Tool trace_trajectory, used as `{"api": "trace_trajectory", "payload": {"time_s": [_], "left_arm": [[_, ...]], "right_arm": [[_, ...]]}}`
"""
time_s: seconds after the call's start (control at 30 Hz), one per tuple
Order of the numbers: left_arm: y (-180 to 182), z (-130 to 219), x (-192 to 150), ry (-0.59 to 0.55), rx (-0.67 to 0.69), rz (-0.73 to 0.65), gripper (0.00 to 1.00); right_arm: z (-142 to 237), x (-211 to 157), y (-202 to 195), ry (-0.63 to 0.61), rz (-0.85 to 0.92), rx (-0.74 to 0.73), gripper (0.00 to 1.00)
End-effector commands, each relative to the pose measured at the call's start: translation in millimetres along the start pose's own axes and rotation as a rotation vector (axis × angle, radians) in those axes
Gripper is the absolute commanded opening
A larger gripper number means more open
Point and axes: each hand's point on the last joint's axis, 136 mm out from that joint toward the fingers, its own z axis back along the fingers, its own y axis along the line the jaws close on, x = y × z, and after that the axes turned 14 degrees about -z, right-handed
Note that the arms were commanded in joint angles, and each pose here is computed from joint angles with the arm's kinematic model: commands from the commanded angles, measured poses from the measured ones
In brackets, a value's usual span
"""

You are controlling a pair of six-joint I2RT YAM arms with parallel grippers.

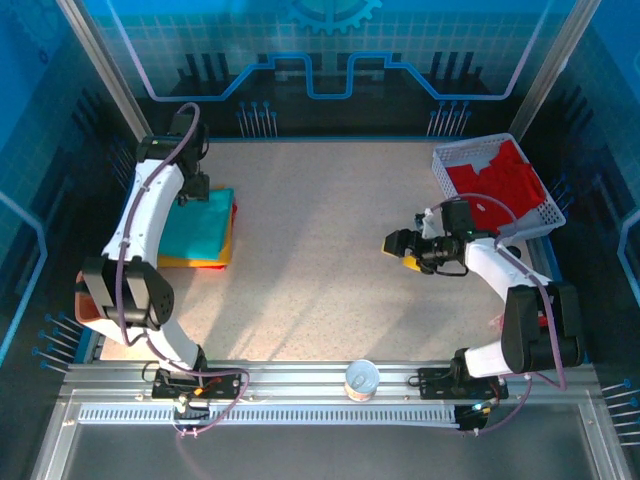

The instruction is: Fold and stack the t-shirts

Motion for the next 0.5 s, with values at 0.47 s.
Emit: {"api": "trace_trajectory", "payload": {"time_s": [0.47], "left_arm": [[-92.6,13.7,7.9,-0.734,-0.429,0.17,0.97]], "right_arm": [[95.0,79.0,-44.2,-0.653,0.242,-0.487,1.0]]}}
